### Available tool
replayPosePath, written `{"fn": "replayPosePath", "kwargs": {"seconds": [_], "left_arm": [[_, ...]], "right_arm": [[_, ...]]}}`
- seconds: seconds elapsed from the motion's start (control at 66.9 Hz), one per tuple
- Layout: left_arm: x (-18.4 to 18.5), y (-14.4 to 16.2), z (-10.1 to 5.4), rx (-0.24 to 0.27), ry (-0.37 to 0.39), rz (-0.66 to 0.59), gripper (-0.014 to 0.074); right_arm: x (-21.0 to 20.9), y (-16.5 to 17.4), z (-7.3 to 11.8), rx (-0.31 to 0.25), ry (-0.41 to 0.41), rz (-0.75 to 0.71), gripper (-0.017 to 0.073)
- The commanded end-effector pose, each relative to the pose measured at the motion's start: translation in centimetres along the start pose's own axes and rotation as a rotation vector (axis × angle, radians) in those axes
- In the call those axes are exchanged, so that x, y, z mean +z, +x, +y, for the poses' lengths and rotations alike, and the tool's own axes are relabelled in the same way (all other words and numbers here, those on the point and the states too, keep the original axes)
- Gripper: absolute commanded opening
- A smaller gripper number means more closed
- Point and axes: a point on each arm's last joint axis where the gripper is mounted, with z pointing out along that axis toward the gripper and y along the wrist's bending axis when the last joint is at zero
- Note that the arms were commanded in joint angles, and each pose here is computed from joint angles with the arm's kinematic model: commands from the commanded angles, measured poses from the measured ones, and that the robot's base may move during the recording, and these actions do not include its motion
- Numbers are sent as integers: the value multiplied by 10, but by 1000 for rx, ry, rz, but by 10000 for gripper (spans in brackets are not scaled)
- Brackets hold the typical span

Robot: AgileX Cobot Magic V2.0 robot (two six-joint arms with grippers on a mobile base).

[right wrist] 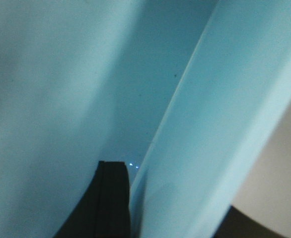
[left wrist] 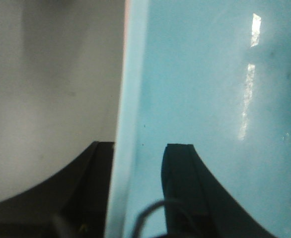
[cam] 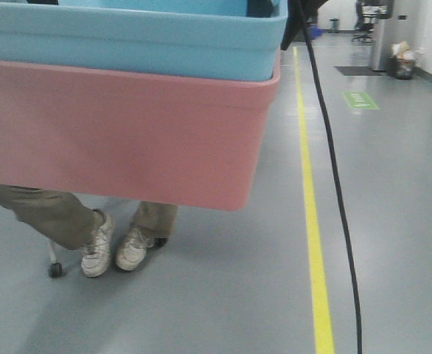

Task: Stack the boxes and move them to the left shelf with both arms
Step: 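Carry the stacked bins with both grippers while driving down the aisle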

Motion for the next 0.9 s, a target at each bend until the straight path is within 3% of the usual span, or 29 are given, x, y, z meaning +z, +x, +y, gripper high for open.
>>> {"fn": "replayPosePath", "kwargs": {"seconds": [0.0, 0.881], "left_arm": [[-41, -9, -26, 21, 203, -151, -3], [-38, -9, -27, 19, 205, -145, -3]], "right_arm": [[-40, -21, 14, -26, -109, -264, 54], [-40, -21, 13, -25, -108, -264, 54]]}}
